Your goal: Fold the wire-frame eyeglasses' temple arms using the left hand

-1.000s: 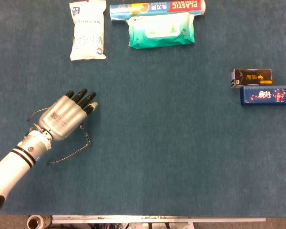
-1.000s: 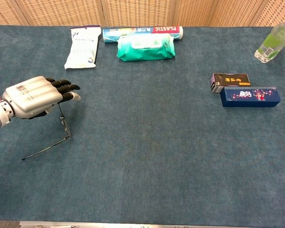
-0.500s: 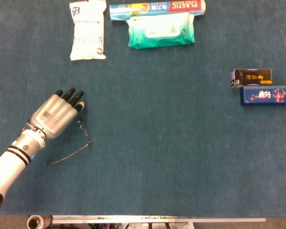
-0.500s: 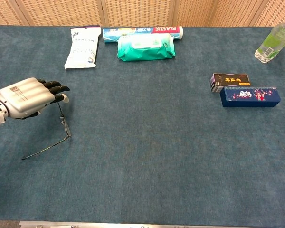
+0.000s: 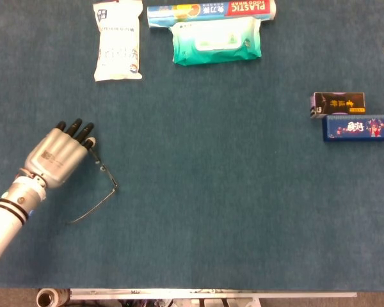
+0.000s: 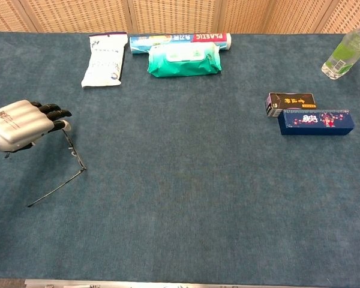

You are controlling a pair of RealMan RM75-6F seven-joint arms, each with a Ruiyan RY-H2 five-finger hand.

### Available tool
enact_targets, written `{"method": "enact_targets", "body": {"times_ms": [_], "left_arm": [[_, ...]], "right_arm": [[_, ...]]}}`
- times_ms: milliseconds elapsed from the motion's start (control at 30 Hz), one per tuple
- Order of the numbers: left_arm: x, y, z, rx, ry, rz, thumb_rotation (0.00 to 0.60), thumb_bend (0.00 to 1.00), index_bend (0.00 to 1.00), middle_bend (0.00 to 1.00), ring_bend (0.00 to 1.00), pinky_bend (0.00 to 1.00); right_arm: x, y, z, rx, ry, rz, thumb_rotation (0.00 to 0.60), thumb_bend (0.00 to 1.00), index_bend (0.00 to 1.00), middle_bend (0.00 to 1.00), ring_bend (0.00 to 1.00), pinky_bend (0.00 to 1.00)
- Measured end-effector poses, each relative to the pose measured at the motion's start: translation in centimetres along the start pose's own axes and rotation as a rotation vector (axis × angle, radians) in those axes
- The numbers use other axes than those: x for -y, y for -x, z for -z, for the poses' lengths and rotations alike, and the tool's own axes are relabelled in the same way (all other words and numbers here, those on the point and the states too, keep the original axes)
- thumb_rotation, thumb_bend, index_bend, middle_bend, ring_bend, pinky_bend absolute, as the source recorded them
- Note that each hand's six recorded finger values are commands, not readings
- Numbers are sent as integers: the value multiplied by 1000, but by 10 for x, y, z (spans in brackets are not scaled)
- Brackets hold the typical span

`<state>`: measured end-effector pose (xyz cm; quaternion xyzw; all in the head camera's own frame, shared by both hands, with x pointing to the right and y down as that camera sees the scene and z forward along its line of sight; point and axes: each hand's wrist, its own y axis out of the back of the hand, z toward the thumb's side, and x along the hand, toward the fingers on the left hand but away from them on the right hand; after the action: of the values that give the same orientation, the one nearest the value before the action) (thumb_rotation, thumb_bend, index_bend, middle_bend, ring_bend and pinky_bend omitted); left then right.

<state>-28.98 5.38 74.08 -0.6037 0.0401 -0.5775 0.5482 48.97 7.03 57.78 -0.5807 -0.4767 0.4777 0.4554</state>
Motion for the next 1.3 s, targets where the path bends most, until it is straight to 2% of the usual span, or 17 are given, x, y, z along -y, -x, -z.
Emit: {"method": "enact_targets", "body": {"times_ms": [600, 1100, 1300], "left_arm": [[26, 37, 26, -79, -36, 97, 600, 1000, 200, 105, 90, 233], [35, 64, 34, -116, -17, 138, 600, 1000, 200, 114, 91, 235], [29, 69, 37, -136, -3, 112, 600, 1000, 199, 113, 89, 237]], "right_arm": [[2, 0, -1, -2, 0, -8, 600, 360, 523, 434, 263, 385], [0, 0, -1, -4, 3, -1, 600, 360, 523, 434, 263, 385], [1, 0, -2, -5, 2, -4, 600, 360, 523, 434, 263, 385]]}}
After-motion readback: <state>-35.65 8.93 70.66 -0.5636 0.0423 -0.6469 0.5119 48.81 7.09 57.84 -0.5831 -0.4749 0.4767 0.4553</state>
